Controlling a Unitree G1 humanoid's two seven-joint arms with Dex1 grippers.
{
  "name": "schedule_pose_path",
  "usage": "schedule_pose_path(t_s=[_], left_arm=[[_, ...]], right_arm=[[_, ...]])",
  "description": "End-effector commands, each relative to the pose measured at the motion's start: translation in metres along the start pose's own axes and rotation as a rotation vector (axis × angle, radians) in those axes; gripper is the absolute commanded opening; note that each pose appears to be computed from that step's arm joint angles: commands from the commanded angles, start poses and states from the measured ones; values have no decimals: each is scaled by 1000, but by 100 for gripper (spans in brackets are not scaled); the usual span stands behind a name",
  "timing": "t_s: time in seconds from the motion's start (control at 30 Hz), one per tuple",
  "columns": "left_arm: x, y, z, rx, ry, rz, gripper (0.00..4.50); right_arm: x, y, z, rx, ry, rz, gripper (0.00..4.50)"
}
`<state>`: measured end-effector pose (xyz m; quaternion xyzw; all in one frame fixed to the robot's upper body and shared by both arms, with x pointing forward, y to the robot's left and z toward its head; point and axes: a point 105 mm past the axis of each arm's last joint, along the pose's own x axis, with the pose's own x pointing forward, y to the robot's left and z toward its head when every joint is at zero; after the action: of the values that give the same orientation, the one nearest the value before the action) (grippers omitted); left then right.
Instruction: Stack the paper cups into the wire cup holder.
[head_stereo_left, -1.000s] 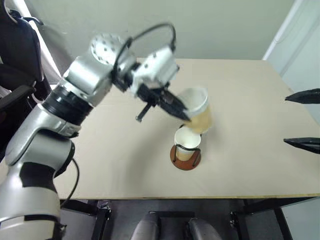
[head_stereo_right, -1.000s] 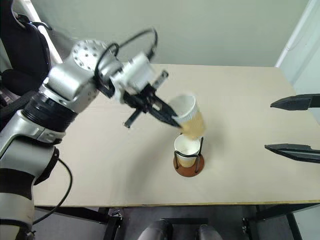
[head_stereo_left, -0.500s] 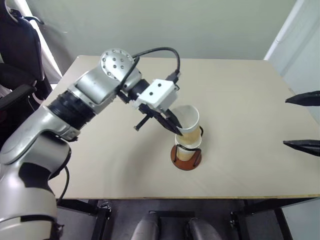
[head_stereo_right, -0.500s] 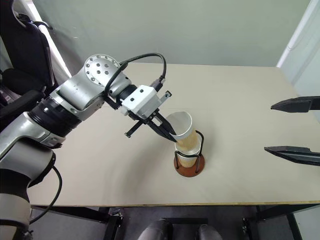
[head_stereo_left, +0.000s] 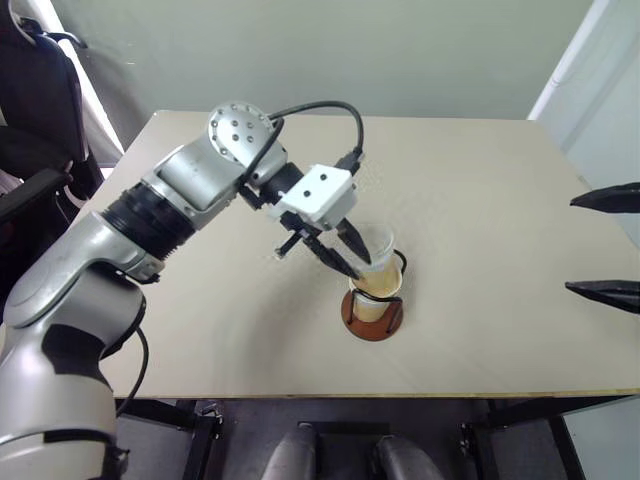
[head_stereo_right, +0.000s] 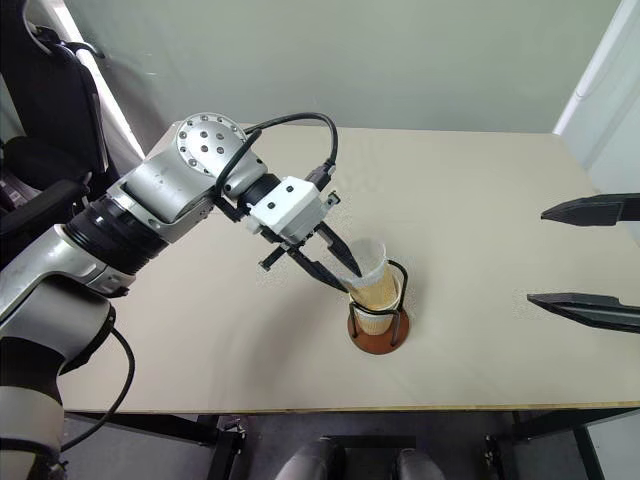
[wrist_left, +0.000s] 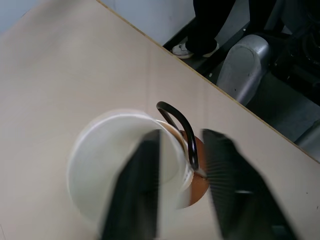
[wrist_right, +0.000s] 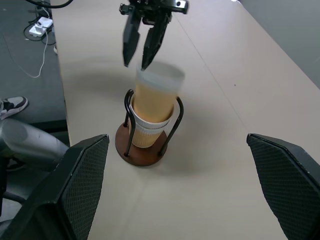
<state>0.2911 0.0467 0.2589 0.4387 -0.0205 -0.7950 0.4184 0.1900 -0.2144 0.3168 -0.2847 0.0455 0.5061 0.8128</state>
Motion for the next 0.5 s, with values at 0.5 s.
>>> schedule_pose_path(t_s=[0.5], left_arm=[[-108,-60,-25,-567,-400,557,445]], right_arm=[[6,-14,-49,132,44,26,450]])
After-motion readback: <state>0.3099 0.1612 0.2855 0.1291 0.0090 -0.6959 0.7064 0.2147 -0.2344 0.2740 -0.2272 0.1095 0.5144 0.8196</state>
